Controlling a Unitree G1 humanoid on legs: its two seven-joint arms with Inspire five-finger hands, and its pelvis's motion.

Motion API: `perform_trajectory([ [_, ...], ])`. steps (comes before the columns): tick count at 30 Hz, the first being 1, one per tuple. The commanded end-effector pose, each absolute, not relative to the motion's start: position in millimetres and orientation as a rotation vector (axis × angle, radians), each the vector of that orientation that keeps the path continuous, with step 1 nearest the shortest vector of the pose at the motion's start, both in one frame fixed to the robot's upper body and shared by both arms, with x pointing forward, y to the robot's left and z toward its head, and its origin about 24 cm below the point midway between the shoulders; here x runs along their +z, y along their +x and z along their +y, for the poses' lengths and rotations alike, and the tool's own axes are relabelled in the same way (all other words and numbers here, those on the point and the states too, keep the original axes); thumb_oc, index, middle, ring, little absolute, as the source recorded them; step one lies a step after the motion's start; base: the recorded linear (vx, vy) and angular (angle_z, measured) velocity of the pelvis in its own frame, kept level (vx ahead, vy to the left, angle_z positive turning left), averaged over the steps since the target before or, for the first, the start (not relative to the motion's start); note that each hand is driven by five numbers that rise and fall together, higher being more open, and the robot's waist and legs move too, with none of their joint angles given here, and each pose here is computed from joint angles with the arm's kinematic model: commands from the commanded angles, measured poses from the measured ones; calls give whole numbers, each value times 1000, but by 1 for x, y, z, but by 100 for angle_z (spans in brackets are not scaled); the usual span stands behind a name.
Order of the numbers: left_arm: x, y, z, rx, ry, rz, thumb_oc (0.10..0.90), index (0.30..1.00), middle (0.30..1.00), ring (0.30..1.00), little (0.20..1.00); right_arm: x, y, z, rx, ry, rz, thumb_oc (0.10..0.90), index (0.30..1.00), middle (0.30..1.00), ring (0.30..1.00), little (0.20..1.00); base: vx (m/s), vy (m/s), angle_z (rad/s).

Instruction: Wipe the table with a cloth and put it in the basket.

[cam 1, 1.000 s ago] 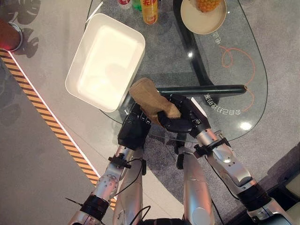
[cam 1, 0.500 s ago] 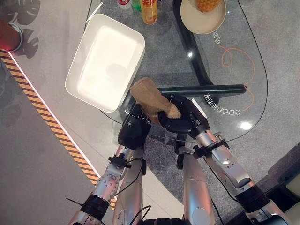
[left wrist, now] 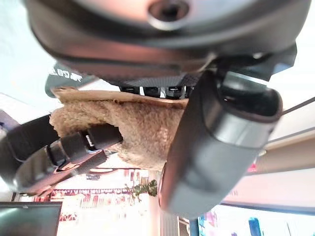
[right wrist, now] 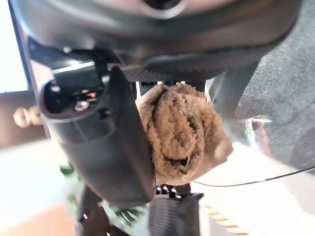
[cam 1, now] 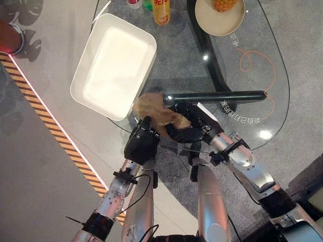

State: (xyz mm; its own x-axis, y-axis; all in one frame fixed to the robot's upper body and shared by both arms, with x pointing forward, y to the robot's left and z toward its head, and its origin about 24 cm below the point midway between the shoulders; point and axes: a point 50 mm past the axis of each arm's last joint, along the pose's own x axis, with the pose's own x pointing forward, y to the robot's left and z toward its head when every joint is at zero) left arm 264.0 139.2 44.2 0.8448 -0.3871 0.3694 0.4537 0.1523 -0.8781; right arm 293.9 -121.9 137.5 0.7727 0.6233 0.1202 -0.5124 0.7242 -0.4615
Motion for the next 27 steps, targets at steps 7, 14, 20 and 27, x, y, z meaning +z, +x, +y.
perform_trajectory([
  [7,105,260,105,-965,-1282,-251,800,900,900,900,900,163,258,-77,930,-392,-471,100,300,300,300,200,0,0,0],
  [14,106,261,106,-934,-1349,-304,100,300,300,300,200,164,261,-77,891,-357,-481,100,300,300,300,200,0,0,0],
  [20,108,263,109,-902,-1407,-361,100,300,300,300,200,162,261,-78,869,-344,-487,100,300,300,300,200,0,0,0],
  [27,106,263,109,-877,-1430,-361,100,300,300,300,200,164,263,-81,815,-333,-504,100,300,300,300,200,0,0,0],
])
